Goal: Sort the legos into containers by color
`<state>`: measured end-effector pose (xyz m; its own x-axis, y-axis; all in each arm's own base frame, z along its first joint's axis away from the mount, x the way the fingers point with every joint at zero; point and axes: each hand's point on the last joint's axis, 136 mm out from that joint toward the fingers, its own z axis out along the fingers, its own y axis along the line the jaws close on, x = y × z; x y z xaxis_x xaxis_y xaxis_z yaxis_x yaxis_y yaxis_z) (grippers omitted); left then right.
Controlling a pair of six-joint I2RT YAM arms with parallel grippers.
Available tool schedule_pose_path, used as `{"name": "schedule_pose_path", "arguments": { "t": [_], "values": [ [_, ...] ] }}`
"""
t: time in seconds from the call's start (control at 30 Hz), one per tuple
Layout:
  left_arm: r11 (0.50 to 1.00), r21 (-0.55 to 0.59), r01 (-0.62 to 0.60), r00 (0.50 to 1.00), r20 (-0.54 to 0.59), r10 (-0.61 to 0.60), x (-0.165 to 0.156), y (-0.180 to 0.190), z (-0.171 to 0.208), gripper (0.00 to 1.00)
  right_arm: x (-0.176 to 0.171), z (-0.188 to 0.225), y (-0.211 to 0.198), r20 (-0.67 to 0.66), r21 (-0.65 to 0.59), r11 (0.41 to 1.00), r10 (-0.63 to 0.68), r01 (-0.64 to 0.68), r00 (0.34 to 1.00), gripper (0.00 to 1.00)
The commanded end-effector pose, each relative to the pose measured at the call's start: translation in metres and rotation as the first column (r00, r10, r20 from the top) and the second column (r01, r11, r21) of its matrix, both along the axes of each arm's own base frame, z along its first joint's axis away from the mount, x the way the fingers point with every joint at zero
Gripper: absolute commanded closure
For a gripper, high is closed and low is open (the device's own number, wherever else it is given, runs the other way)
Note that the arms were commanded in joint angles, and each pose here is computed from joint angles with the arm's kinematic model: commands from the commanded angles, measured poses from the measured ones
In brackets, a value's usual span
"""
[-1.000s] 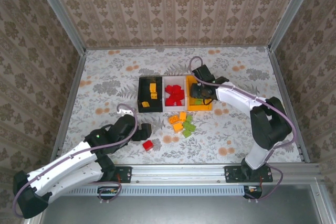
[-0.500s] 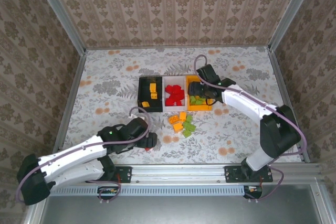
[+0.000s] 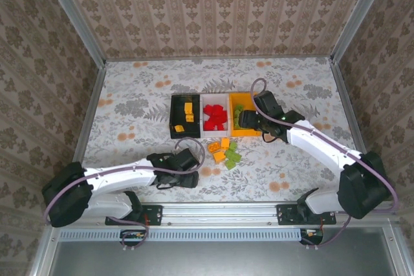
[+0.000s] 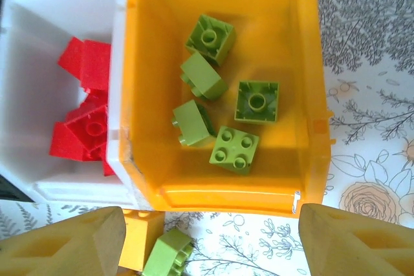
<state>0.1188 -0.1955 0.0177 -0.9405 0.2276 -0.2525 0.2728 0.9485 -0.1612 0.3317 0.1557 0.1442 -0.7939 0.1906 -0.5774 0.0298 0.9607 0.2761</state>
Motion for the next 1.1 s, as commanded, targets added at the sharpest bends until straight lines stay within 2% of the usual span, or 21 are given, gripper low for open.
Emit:
{"name": "schedule_pose_path", "arguments": {
  "t": [0.0,0.17,0.33,0.5,0.6,0.7,0.8,0.87,0.93,1.07],
  "values": [
    [1.0,0.005,0.013,1.0,0.002,-0.013,-0.002,-0.002,-0.001,0.44,-0.002,0.006,-0.008,0.023,-0.012,0.999,-0.029,0.03,0.999,0.27],
    [1.0,-0.001,0.017,0.999,0.028,-0.016,0.0,-0.001,0.008,0.57,-0.003,0.007,-0.009,0.022,-0.01,0.999,-0.035,0.035,0.999,0.27],
    [0.999,-0.028,0.025,0.995,0.096,-0.022,0.011,-0.003,0.035,0.6,-0.007,0.011,-0.012,0.036,0.0,0.999,-0.049,0.049,0.998,0.27],
    [0.983,-0.181,0.024,0.968,0.251,0.023,0.068,-0.025,0.1,0.6,-0.013,0.011,-0.015,0.042,0.023,0.998,-0.065,0.064,0.997,0.27],
    [0.972,-0.228,0.058,0.937,0.348,0.026,0.11,-0.048,0.139,0.61,-0.017,0.005,-0.018,0.025,0.013,0.998,-0.066,0.066,0.998,0.27],
    [0.965,-0.245,0.091,0.913,0.408,0.018,0.153,-0.075,0.165,0.61,-0.023,-0.002,-0.021,0.012,0.002,0.998,-0.067,0.067,0.998,0.27],
    [0.956,-0.273,0.105,0.911,0.412,0.017,0.19,-0.099,0.171,0.62,-0.028,-0.007,-0.025,0.0,-0.008,0.998,-0.07,0.07,0.998,0.27],
    [0.958,-0.265,0.109,0.918,0.398,0.006,0.209,-0.112,0.169,0.6,-0.032,-0.009,-0.025,-0.007,-0.01,0.998,-0.062,0.062,0.998,0.27],
    [0.961,-0.25,0.114,0.924,0.383,-0.011,0.218,-0.122,0.166,0.54,-0.035,-0.009,-0.027,-0.011,-0.018,0.998,-0.06,0.06,0.998,0.27],
    [0.957,-0.262,0.121,0.931,0.365,-0.018,0.209,-0.126,0.158,0.45,-0.04,-0.011,-0.031,-0.006,-0.021,0.998,-0.06,0.06,0.998,0.27]
  ]
}}
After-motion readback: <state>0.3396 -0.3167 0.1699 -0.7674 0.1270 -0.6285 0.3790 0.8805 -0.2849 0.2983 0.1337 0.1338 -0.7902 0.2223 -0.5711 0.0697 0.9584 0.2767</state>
